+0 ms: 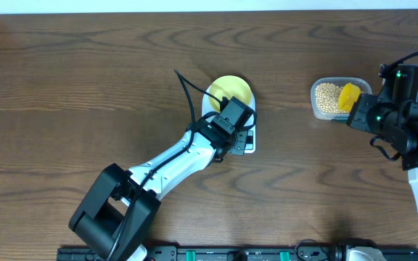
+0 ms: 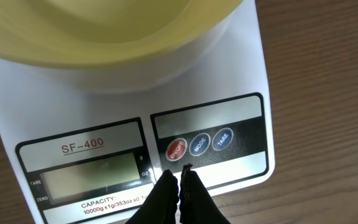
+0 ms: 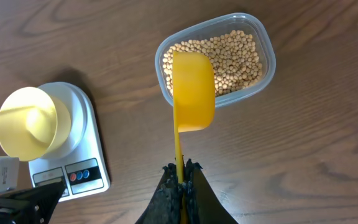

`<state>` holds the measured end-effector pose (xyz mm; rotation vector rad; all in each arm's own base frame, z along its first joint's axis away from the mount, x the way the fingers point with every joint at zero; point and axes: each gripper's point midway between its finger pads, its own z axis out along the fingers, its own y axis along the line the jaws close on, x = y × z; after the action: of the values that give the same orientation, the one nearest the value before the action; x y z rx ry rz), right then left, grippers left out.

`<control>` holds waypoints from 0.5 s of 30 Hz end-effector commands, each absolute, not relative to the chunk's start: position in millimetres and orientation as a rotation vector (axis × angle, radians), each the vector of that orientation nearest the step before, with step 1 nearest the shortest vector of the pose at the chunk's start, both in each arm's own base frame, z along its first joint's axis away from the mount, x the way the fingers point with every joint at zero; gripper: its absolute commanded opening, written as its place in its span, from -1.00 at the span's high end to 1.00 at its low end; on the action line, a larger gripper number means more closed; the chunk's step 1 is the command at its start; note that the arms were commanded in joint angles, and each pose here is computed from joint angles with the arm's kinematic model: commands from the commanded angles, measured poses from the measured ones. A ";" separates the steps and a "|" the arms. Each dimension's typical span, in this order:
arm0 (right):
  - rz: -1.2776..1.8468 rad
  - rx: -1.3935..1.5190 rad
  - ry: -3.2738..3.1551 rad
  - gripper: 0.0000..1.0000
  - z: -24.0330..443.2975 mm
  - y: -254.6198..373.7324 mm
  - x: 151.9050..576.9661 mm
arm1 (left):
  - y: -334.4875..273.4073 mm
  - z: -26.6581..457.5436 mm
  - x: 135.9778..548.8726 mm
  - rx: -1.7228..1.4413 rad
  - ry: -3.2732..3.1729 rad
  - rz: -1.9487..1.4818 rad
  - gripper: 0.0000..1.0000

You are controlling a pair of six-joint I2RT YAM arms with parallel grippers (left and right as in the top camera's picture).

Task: Scoop item into bowl and weigh 50g on scale

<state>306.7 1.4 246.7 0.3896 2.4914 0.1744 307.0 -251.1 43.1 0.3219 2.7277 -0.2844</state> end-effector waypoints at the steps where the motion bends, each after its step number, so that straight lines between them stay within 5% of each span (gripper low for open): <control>1: 0.164 0.402 2.472 0.97 252.5 -1.3 309.1 | -245.7 39.4 306.9 0.339 2.723 -0.241 0.85; 15: 0.164 0.402 2.473 0.97 252.5 -1.3 308.8 | -247.9 29.7 308.9 0.340 2.728 -0.241 0.85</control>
<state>306.6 1.5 246.7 0.3900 2.4917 0.1749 312.1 -255.3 45.3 0.3232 2.7019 -0.3018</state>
